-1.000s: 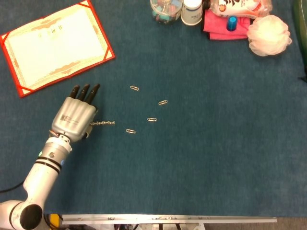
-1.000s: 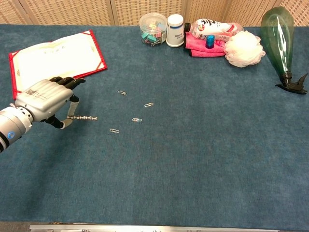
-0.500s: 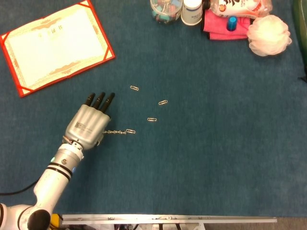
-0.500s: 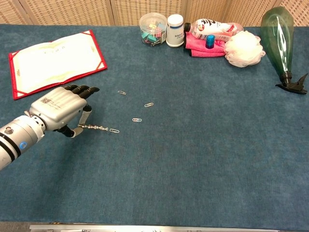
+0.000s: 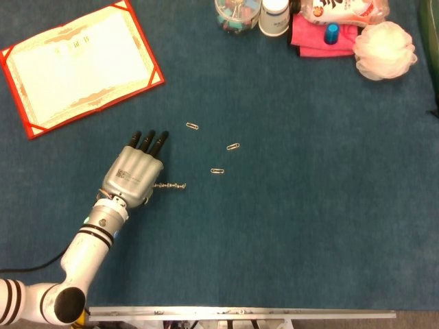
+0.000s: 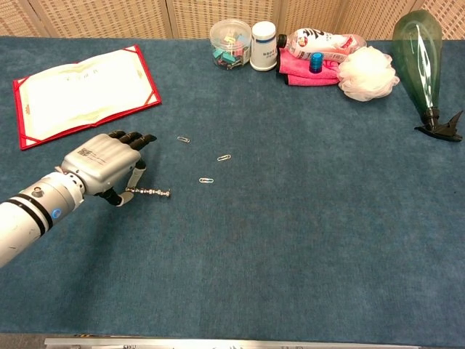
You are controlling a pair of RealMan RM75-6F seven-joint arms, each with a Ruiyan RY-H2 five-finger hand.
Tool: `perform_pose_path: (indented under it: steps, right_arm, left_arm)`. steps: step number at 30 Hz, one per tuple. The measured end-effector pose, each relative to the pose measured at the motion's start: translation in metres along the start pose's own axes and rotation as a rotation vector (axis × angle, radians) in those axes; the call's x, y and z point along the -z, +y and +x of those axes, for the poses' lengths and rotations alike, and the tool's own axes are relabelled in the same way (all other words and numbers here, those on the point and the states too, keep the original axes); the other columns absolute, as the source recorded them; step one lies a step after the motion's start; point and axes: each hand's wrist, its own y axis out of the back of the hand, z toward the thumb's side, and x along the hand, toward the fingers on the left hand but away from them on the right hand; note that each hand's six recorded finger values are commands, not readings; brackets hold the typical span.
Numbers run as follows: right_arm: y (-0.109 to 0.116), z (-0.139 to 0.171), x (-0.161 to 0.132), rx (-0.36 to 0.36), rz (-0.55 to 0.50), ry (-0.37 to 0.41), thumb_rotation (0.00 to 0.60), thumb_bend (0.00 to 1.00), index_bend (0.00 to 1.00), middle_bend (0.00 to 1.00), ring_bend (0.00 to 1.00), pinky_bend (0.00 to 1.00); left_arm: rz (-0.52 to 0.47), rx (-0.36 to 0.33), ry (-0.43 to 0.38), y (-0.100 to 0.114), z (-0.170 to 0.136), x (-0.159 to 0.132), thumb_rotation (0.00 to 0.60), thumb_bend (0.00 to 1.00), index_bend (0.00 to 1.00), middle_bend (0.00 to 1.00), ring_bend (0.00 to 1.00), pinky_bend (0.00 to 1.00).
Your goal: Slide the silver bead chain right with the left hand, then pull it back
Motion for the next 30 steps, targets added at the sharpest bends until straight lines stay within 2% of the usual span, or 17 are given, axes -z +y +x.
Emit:
perform_pose_path:
  steps: [12, 30]
  right_arm:
    - [0.001, 0.000, -0.001, 0.003, -0.001, 0.002, 0.600, 0.62, 0.54, 0.47, 0.42, 0.45]
    - [0.004, 0.000, 0.000, 0.011, -0.014, -0.001, 0.600, 0.62, 0.54, 0.47, 0.42, 0.45]
  left_arm:
    - [-0.006, -0.029, -0.009, 0.014, 0.003, -0.005, 0.600, 0.33, 0.58, 0.00, 0.00, 0.09]
    - [0.008, -0.029, -0.017, 0.023, 0.018, -0.013, 0.600, 0.33, 0.58, 0.00, 0.01, 0.09]
